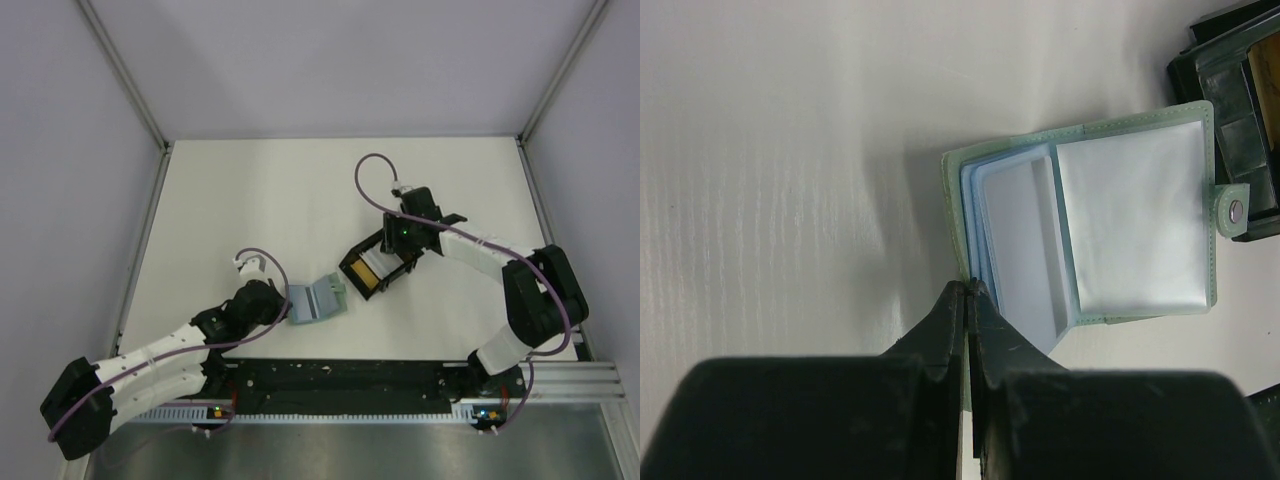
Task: Put the credit cards into the card holder
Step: Pick up the credit card from the storage box.
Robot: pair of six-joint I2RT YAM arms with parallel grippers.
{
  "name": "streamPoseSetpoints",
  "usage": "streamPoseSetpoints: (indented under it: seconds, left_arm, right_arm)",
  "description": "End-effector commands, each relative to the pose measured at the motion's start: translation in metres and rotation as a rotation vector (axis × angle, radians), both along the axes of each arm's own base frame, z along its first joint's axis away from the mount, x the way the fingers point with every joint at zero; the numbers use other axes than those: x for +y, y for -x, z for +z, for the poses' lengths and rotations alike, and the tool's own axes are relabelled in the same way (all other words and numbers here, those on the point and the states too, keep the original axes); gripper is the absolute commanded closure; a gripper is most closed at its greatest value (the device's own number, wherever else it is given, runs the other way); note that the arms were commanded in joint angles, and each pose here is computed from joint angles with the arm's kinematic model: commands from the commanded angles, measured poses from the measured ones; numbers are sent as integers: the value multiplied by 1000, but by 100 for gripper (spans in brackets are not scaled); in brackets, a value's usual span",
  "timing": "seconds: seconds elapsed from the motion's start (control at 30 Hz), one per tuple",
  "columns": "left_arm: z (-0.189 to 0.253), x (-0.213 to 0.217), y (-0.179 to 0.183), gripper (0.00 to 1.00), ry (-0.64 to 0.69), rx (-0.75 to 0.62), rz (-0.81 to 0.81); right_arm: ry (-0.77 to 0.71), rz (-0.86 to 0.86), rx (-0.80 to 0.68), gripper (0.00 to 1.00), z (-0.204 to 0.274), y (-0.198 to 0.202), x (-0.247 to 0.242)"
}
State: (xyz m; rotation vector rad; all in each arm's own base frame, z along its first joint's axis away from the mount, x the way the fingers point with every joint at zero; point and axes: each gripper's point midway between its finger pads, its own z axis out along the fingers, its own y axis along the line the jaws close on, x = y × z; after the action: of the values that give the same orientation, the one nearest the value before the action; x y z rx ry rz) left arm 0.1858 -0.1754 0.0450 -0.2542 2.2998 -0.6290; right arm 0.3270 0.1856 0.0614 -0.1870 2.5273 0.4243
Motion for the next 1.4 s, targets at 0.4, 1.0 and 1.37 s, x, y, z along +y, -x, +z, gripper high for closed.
streamPoseSetpoints:
  seconds: [0.4,1.0,1.37]
  left_arm:
    - [19,-9,-12,100,42,-58,-2]
    - [20,-10,-13,100,45,-61,-3]
    - [19,-11,-15,100,45,-60,-7]
  right_arm:
    - [-80,16,-42,90,29,-6,8]
    - [7,16,-43,89,24,-9,-5]
    - [35,11,-6,79,10,-4,-9]
